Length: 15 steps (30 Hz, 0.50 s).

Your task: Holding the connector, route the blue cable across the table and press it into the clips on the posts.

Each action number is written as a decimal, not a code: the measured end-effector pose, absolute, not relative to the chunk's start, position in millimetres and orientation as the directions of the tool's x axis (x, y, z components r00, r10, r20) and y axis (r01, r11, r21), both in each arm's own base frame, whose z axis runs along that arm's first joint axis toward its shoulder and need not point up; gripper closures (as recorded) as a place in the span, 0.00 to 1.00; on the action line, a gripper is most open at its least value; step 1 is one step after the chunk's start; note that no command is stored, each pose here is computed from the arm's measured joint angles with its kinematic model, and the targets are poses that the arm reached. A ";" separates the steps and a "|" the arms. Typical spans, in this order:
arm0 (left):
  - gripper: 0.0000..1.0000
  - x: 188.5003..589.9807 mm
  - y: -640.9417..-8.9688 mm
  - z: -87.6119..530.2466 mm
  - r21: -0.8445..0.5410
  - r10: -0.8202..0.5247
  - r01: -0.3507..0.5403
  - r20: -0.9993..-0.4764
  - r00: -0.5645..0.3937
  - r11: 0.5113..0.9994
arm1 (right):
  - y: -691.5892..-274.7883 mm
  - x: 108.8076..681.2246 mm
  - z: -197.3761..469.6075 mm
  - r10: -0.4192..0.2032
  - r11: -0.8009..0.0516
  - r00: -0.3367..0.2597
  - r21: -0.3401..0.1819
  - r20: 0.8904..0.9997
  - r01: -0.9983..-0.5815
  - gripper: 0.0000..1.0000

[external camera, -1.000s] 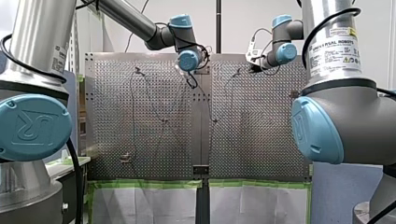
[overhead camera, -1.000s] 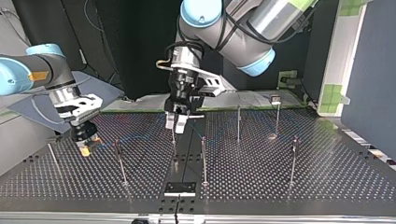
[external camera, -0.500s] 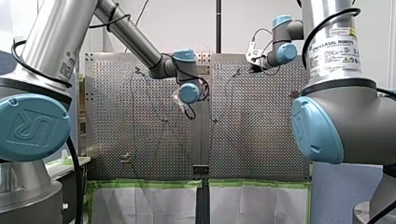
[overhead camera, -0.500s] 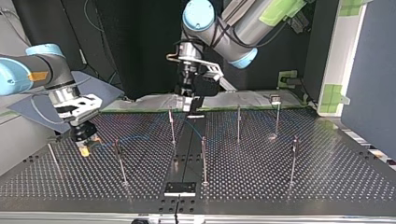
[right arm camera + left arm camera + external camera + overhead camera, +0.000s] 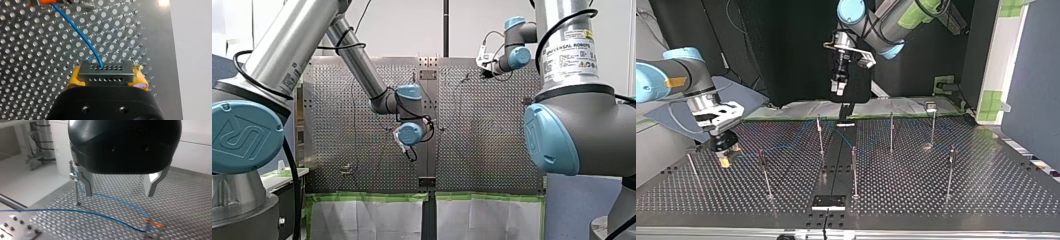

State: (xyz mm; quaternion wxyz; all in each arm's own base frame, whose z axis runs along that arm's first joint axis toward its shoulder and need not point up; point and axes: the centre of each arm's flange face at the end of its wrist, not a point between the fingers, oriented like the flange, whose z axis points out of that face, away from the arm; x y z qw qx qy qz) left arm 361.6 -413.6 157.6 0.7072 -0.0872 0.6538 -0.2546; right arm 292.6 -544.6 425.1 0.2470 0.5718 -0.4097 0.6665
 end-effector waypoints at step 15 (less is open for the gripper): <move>0.00 318.5 -377.0 71.3 -0.412 -0.411 0.191 -0.911 -0.047 0.891 | -544.3 294.2 422.8 -0.142 -0.539 -0.219 -0.261 0.965 -0.801 1.00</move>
